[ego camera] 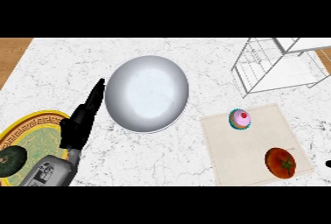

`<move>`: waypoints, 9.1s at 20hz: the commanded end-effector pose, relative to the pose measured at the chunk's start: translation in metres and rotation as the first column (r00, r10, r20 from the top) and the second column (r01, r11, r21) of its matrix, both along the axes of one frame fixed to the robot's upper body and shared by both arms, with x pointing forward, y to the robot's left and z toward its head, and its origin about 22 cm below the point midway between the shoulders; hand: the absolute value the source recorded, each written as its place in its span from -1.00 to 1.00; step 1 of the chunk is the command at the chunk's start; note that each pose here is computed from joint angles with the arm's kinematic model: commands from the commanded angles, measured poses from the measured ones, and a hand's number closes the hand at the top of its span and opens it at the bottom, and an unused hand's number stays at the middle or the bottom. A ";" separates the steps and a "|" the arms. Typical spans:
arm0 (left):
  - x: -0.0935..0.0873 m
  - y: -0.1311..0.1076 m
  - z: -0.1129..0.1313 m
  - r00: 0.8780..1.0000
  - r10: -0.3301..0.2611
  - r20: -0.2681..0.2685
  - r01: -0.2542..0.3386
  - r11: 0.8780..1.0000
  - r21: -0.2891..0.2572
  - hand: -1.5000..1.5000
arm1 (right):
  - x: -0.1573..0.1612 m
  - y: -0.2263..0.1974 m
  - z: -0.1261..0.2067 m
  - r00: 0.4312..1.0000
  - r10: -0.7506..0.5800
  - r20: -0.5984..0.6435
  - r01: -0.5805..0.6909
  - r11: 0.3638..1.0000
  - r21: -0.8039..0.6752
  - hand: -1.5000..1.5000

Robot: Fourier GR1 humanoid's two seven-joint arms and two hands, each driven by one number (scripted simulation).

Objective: Pick the tomato from the placemat and place it in the tiered shelf

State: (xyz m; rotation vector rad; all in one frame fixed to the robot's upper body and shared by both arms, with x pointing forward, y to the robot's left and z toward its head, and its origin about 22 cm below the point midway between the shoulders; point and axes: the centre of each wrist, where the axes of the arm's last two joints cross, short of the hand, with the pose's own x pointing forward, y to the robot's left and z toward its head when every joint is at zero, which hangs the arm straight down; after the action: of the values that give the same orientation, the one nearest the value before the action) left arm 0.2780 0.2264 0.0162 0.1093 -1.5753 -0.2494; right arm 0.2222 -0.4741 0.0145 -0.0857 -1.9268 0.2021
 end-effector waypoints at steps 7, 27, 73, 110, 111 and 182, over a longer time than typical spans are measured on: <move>0.010 0.004 -0.004 1.000 0.023 -0.005 -0.023 1.000 0.012 0.00 | -0.016 -0.002 0.070 0.979 0.174 -0.105 -0.200 0.911 -0.362 -1.00; -0.002 0.007 -0.006 1.000 0.011 -0.011 -0.011 1.000 -0.008 0.00 | -0.082 0.067 0.113 0.977 0.052 -0.206 -0.187 0.671 -0.718 -1.00; 0.006 0.010 0.018 1.000 -0.011 0.000 0.011 1.000 -0.002 0.00 | -0.053 0.126 0.031 0.969 -0.082 -0.233 -0.135 0.613 -0.778 -1.00; 0.007 0.006 -0.006 1.000 -0.004 -0.012 0.004 1.000 0.007 0.00 | -0.052 0.209 0.015 0.949 -0.142 -0.281 -0.165 0.534 -0.829 1.00; 0.008 -0.007 0.000 1.000 -0.009 -0.007 0.009 1.000 0.008 0.00 | -0.034 0.232 0.022 0.939 -0.173 -0.296 -0.167 0.524 -0.835 1.00; 0.005 -0.016 -0.007 1.000 -0.011 0.010 0.011 1.000 -0.002 0.00 | 0.147 0.186 0.262 0.688 -0.638 0.345 0.725 0.628 -0.283 1.00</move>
State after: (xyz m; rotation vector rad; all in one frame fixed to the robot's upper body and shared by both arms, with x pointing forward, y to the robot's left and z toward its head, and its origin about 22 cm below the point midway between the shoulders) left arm 0.2833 0.2189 0.0106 0.0983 -1.5831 -0.2625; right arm 0.3655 -0.2903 0.2837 -1.3649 -1.7950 0.2729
